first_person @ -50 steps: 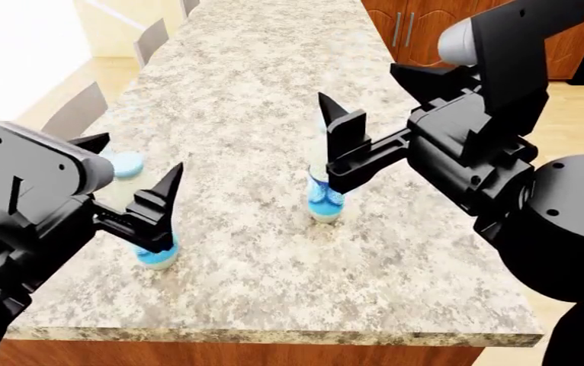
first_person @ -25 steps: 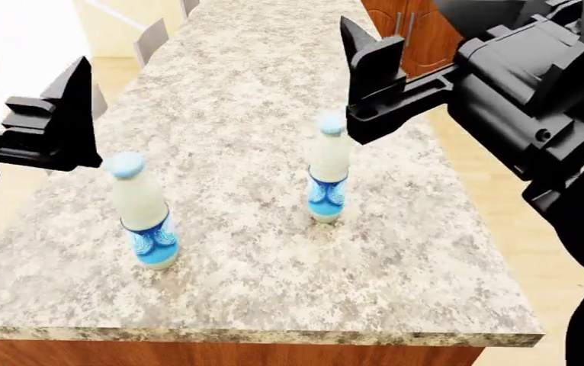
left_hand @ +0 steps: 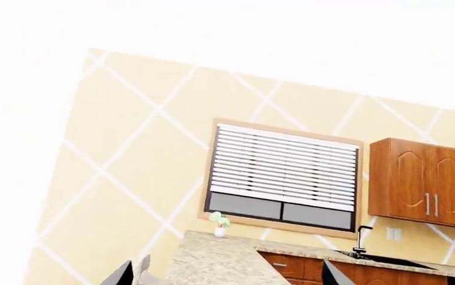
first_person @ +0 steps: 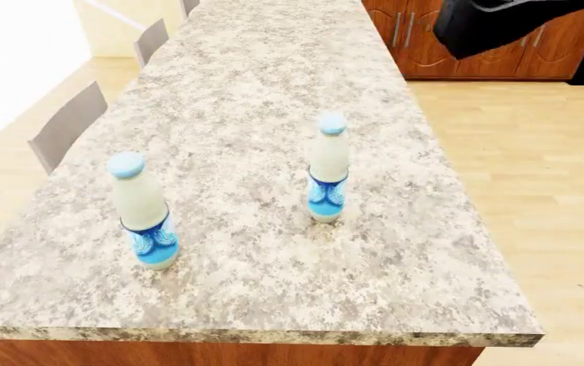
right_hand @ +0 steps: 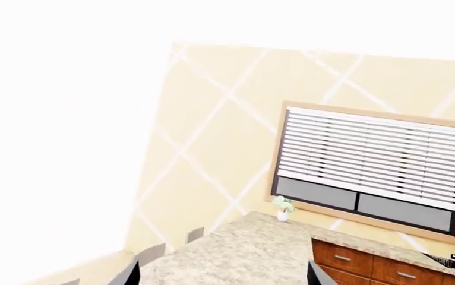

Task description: Move the drinks to the dining counter.

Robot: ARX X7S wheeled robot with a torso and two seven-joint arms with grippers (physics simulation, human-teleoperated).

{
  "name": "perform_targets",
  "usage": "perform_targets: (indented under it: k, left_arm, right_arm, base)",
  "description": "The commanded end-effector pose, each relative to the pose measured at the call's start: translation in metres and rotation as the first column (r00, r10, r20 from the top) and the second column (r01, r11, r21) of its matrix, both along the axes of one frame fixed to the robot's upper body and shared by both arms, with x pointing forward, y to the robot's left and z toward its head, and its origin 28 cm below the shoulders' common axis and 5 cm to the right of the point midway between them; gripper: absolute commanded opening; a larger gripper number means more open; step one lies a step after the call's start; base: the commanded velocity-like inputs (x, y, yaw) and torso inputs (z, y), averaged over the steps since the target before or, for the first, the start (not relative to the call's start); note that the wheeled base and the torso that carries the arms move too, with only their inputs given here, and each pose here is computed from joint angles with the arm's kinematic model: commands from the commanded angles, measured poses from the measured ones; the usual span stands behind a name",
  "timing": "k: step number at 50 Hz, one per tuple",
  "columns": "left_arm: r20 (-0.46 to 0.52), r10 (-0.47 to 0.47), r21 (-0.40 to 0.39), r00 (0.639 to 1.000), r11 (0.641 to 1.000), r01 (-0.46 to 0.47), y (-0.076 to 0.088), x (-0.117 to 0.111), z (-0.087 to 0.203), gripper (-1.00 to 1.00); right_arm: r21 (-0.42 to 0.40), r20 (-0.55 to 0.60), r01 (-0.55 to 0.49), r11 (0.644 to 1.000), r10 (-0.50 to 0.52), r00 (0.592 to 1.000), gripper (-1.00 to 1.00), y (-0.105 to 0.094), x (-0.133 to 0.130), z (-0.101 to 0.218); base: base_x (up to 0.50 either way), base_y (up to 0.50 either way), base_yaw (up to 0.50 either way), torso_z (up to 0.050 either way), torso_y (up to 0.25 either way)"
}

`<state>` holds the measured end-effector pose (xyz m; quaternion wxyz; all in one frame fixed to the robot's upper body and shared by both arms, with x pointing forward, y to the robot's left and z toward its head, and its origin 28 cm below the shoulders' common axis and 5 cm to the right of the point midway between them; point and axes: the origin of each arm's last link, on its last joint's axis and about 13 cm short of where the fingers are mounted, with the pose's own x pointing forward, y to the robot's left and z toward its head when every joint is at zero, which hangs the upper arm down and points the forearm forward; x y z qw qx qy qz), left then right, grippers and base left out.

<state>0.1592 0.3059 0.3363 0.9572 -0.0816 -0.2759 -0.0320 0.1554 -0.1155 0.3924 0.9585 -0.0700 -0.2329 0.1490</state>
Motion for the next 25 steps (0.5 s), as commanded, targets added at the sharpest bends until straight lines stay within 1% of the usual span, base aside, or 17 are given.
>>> perform_targets:
  k: [1,9,12,17,25]
  left_arm:
    - [0.079,0.038,-0.027,0.996,0.999,-0.036,0.003,-0.022,0.022,1.0]
    - [0.122,0.052,-0.019,0.991,0.999,-0.05,0.003,-0.038,0.039,1.0]
    - [0.16,0.058,-0.027,0.985,0.998,-0.055,0.004,-0.05,0.049,1.0]
    - [0.183,0.064,-0.027,0.981,0.998,-0.06,0.004,-0.059,0.054,1.0]
    - [0.233,0.071,-0.034,0.97,0.997,-0.065,0.005,-0.08,0.063,1.0]
  right_arm:
    - [0.018,0.082,0.039,0.999,-0.04,0.996,1.0,-0.005,-0.029,0.016]
    - [0.016,0.131,0.059,0.998,-0.061,0.99,1.0,-0.006,-0.05,0.025]
    - [0.012,0.164,0.061,0.998,-0.062,0.985,1.0,-0.006,-0.063,0.031]
    - [0.003,0.198,0.058,0.998,-0.057,0.978,1.0,-0.005,-0.078,0.036]
    - [-0.013,0.257,0.059,0.998,-0.054,0.965,1.0,0.0,-0.104,0.043]
  base:
    - [0.0,0.0,0.0,0.0,0.0]
    - [0.0,0.0,0.0,0.0,0.0]
    - [0.0,0.0,0.0,0.0,0.0]
    - [0.0,0.0,0.0,0.0,0.0]
    - [0.0,0.0,0.0,0.0,0.0]
